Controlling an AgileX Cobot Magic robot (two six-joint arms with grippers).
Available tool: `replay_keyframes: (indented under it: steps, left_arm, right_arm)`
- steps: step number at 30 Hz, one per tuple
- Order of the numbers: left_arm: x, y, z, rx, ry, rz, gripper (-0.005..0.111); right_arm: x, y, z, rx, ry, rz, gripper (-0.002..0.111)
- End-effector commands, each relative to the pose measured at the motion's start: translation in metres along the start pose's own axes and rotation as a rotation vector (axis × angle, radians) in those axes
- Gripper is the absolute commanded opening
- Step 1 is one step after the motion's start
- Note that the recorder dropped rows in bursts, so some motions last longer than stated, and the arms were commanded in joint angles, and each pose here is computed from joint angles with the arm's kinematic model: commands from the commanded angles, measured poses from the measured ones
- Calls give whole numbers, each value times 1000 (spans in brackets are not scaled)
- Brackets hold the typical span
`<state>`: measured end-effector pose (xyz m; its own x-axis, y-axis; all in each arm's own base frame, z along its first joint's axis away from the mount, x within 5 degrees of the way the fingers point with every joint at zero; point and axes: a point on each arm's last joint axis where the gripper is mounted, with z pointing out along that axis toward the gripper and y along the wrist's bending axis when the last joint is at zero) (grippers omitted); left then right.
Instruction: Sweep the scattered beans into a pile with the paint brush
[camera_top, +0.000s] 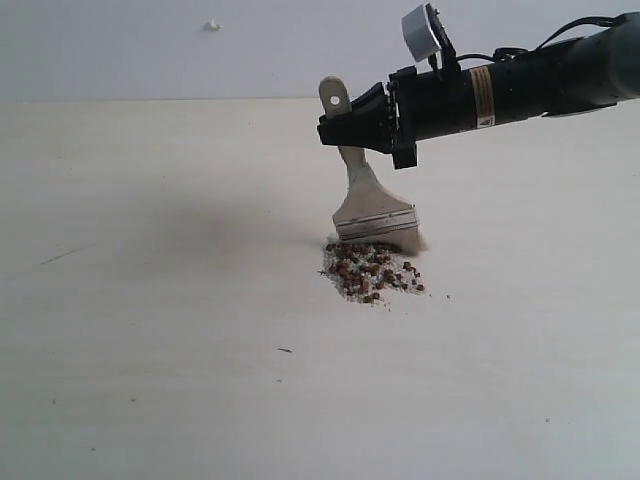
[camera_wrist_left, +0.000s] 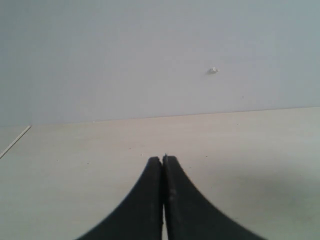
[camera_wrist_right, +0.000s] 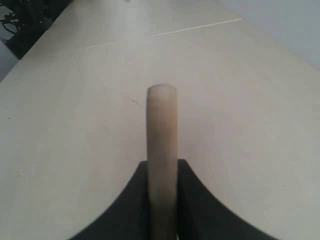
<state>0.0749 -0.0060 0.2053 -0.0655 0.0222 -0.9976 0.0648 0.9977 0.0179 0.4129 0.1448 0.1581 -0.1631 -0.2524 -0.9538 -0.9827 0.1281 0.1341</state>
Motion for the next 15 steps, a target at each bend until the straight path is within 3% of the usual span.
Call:
replay_keyframes:
  steps: [1,15]
  left_arm:
    - [1,0,0,-3,-1,-2,0]
    - [1,0,0,-3,-1,-2,0]
  right_arm:
    - [-3,2,0,-10,15,1,0]
    - [-39,2,-14,51,-68,-83,0]
